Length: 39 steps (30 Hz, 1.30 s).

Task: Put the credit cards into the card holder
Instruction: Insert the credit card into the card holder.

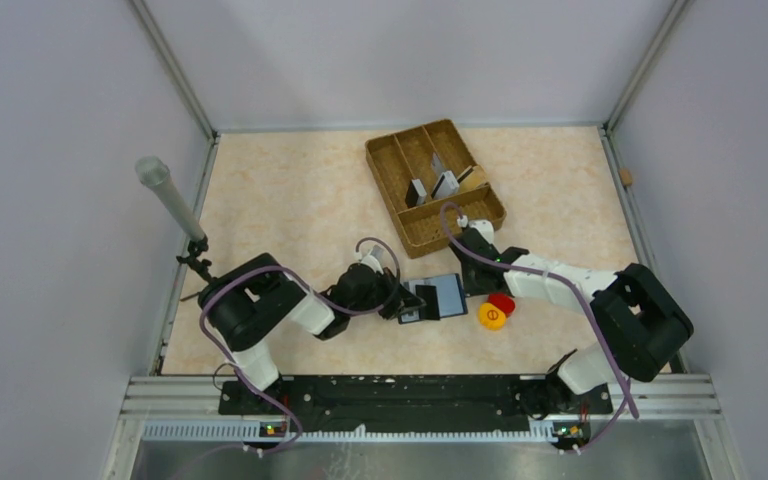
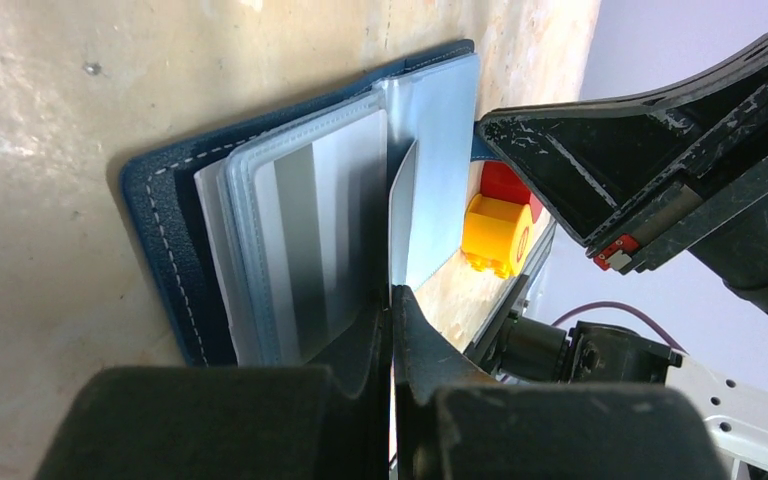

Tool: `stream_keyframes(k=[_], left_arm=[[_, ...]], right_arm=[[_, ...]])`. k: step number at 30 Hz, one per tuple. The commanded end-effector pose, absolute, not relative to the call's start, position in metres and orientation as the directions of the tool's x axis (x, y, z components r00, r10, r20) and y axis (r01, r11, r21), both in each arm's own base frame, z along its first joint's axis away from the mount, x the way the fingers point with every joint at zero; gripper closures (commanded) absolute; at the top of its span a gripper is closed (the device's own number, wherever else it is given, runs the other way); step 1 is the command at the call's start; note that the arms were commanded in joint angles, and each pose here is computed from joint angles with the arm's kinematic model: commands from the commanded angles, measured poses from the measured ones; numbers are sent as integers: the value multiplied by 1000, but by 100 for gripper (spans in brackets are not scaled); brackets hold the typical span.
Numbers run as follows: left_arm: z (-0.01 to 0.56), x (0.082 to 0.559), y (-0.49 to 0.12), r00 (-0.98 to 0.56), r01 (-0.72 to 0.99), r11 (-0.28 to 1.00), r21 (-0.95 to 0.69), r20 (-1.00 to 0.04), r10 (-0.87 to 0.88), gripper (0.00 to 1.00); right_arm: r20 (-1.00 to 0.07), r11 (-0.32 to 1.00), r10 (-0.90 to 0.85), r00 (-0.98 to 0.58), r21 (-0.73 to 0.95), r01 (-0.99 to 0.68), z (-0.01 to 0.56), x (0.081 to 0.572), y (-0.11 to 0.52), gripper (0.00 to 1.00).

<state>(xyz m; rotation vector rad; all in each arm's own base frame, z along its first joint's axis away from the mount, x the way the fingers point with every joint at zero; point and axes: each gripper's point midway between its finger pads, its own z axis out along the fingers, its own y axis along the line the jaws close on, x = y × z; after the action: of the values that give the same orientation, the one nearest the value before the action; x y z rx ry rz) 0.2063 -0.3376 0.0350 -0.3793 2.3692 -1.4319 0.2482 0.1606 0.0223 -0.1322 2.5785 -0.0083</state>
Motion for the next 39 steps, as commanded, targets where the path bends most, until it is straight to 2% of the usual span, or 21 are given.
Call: stream_keyframes(k=[1, 15, 34, 39], left_arm=[[32, 216, -338, -895, -20, 468, -884, -192, -402, 100], [32, 233, -340, -874, 19, 484, -875, -249, -417, 100], [26, 225, -352, -890, 2, 485, -875, -223, -399, 100], [25, 222, -361, -901, 24, 539, -842, -252, -353, 89]], right_arm=[[-531, 995, -99, -842, -34, -96, 25, 246, 166, 100], [-527, 994, -108, -843, -40, -102, 25, 243, 168, 100], [-529, 994, -105, -842, -38, -100, 26, 243, 169, 100], [-538, 996, -86, -839, -35, -80, 30, 243, 167, 100]])
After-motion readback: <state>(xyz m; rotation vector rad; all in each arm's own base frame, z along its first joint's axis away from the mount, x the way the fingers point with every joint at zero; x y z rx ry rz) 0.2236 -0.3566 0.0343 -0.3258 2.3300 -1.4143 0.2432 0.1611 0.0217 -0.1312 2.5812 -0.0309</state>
